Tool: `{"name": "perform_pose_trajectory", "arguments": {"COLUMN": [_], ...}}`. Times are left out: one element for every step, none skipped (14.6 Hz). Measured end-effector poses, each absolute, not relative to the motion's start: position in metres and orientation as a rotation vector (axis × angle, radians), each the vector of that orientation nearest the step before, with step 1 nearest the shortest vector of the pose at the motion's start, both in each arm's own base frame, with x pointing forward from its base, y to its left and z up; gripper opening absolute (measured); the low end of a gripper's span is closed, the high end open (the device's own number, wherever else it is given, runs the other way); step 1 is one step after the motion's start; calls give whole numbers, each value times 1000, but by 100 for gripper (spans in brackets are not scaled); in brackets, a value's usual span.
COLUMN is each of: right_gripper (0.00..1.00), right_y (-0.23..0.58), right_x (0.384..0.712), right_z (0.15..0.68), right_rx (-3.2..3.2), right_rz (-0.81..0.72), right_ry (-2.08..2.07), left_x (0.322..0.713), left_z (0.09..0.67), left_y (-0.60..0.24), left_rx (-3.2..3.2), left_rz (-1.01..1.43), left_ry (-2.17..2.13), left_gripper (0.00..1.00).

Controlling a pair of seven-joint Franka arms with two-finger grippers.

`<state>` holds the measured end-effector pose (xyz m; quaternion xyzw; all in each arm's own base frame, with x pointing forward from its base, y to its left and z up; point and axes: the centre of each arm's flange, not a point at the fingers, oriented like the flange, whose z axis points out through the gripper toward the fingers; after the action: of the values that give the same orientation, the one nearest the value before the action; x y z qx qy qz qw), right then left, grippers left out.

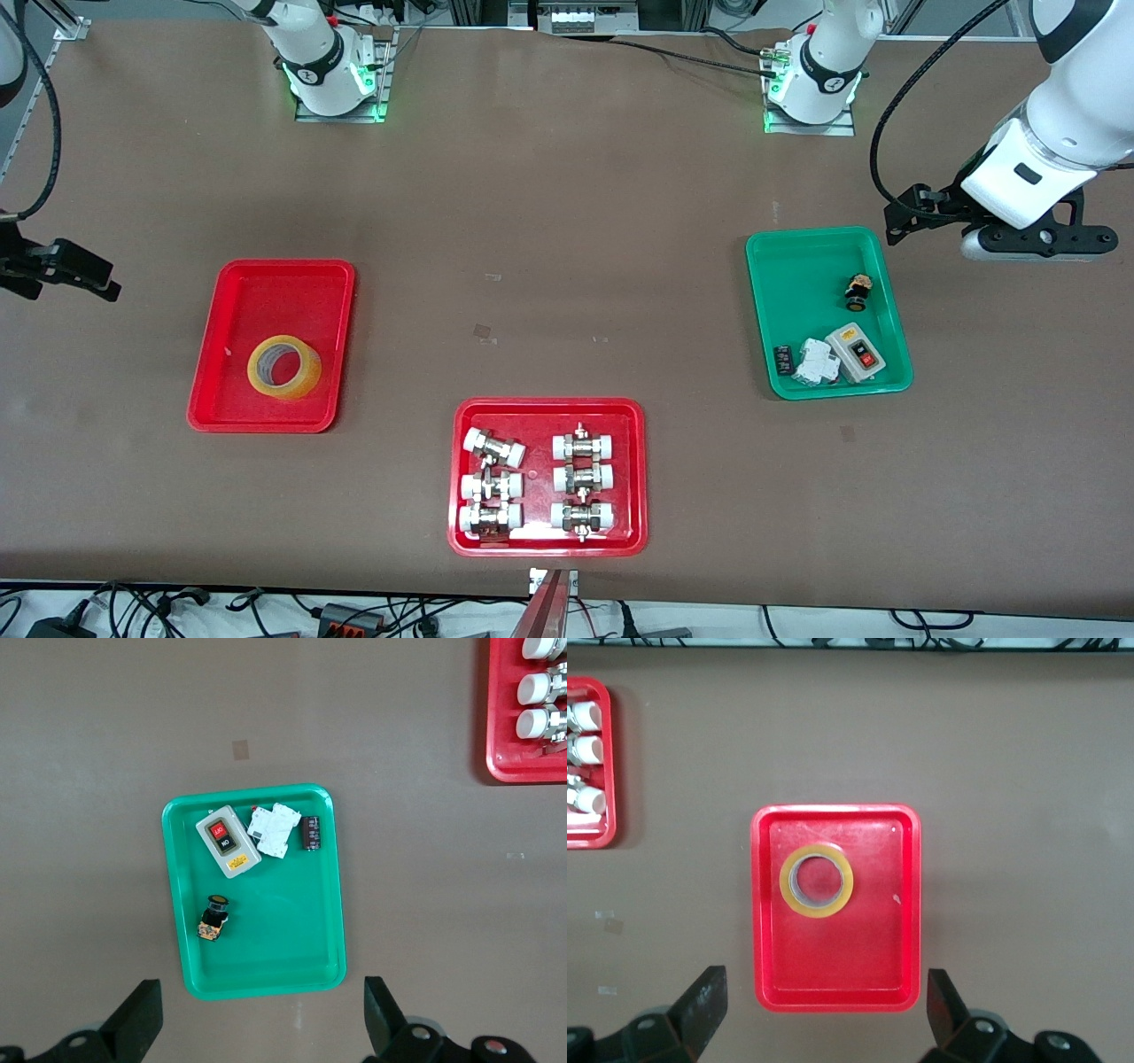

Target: Left arm passes tape to right arm into tray

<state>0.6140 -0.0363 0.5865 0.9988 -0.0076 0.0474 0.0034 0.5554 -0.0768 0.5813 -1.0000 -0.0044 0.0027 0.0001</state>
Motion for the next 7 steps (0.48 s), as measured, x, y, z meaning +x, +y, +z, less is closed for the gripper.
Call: {"name": "perform_pose_trajectory", "arguments": {"right_gripper": [100, 100, 100, 100, 100, 100, 100], "right_y": [-36, -36, -35, -35, -35, -35, -35], "right_x": [603, 592, 581, 570, 560, 552, 548], "right_z": [586, 587, 589, 589, 589, 589, 588], "right_rx": [3132, 3134, 3136, 3139, 3141, 3143, 3144], "right_rz": [142, 135, 129, 125, 121, 117, 115], "right_ry": [-23, -22, -21, -21, -22, -22, -22], "left_x": [555, 555, 555, 555, 555, 555, 555], "left_z": [581, 581, 581, 581, 581, 581, 581], "left_y": [-77, -77, -77, -77, -77, -77, -77], "left_rx": [-3141, -3141, -3141, -3141, -3141, -3141, -3141], "left_rz": [9, 9, 8, 8, 8, 8, 8], "left_ry": [-14, -14, -14, -13, -13, -13, -12], "left_gripper": [100, 100, 100, 100, 100, 100, 100]}}
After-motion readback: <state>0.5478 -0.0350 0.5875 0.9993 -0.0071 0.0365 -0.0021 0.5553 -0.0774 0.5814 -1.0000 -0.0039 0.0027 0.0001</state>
